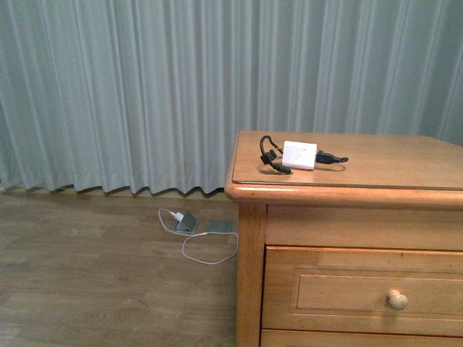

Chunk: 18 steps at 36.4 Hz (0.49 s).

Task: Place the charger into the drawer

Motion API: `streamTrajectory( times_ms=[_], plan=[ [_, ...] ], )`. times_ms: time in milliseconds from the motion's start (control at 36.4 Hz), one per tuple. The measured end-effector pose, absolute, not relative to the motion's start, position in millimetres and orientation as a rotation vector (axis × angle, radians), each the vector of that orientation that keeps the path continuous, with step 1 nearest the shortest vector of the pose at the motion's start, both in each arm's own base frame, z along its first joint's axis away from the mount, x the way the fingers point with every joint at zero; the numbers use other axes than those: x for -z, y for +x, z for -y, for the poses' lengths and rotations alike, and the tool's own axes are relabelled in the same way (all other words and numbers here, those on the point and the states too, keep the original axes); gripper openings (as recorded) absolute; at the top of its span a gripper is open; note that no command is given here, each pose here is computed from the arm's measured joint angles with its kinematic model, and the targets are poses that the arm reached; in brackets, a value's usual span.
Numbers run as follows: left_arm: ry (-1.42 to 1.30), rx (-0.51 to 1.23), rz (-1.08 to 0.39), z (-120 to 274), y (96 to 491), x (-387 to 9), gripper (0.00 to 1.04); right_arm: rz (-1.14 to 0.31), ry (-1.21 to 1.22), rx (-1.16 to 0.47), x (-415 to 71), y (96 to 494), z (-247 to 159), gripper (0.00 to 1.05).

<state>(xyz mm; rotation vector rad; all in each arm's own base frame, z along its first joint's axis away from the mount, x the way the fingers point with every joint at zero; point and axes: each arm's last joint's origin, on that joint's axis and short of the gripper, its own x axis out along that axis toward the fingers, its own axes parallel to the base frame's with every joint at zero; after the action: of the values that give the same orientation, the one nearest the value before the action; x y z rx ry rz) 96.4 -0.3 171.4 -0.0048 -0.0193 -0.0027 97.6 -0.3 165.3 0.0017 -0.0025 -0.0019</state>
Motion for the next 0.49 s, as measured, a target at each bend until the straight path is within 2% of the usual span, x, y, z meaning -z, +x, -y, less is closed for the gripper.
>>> streamTrajectory(
  times_ms=[494],
  plan=[
    [-0.004, 0.002, 0.019, 0.2, 96.4, -171.4, 0.98, -0.015, -0.010, -0.013, -164.5, 97.8, 0.1, 0.96]
  ],
)
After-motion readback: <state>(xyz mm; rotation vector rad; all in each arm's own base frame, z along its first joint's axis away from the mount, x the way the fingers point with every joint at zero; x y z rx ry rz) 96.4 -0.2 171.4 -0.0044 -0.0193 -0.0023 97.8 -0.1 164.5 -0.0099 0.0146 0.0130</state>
